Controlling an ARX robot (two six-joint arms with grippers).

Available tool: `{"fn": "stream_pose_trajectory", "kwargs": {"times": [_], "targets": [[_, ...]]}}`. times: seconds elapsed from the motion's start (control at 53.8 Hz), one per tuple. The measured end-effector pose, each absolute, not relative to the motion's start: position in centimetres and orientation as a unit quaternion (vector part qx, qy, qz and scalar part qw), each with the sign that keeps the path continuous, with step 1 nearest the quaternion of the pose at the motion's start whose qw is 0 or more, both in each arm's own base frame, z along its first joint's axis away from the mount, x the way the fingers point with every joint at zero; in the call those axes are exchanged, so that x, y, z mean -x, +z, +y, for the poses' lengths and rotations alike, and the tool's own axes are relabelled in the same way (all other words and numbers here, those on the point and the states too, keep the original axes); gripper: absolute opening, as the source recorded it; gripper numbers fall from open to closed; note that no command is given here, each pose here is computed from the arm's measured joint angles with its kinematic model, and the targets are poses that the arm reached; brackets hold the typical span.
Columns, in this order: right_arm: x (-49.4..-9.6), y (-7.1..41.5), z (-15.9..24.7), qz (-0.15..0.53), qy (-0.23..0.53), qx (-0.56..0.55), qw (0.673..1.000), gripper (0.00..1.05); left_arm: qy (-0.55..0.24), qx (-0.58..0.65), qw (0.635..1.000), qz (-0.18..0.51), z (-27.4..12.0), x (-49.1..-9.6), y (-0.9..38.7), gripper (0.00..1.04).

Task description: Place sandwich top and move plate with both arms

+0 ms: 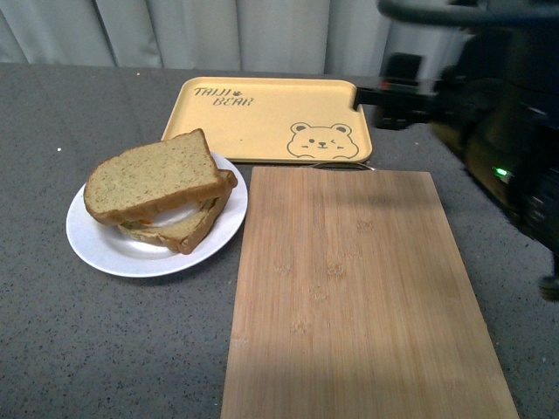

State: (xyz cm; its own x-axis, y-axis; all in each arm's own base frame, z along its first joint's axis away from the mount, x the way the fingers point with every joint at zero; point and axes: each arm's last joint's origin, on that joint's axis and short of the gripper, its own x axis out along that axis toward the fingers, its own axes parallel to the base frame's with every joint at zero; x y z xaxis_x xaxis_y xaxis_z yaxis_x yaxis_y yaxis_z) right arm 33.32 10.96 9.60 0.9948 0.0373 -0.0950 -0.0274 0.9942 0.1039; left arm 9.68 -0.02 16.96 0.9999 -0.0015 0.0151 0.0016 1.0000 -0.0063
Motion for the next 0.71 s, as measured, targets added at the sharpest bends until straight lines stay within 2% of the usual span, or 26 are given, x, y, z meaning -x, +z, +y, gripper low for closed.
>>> {"fn": "stream_pose_trajectory", "kwargs": {"times": [0.13,0.186,0.26,0.428,0.707], "targets": [[-30.0,12.6,7.8,-0.007,0.000,-0.022,1.000,0.29,-0.001,0.003,1.000,-0.008,0.0,-9.7,17.0,0.98],[-28.8,13.0,6.9,-0.007,0.001,-0.014,1.000,0.20,-0.001,0.003,1.000,-0.008,0.0,-9.7,17.0,0.98],[-26.2,12.9,5.2,0.010,0.000,-0.002,1.000,0.00,-0.001,0.003,1.000,-0.008,0.0,-9.7,17.0,0.98],[-22.5,14.0,3.3,0.009,0.004,0.000,1.000,0.01,-0.001,0.003,1.000,-0.008,0.0,-9.7,17.0,0.98],[-18.8,14.8,1.7,0.012,0.001,0.000,1.000,0.01,-0.001,0.003,1.000,-0.008,0.0,-9.7,17.0,0.98]]}}
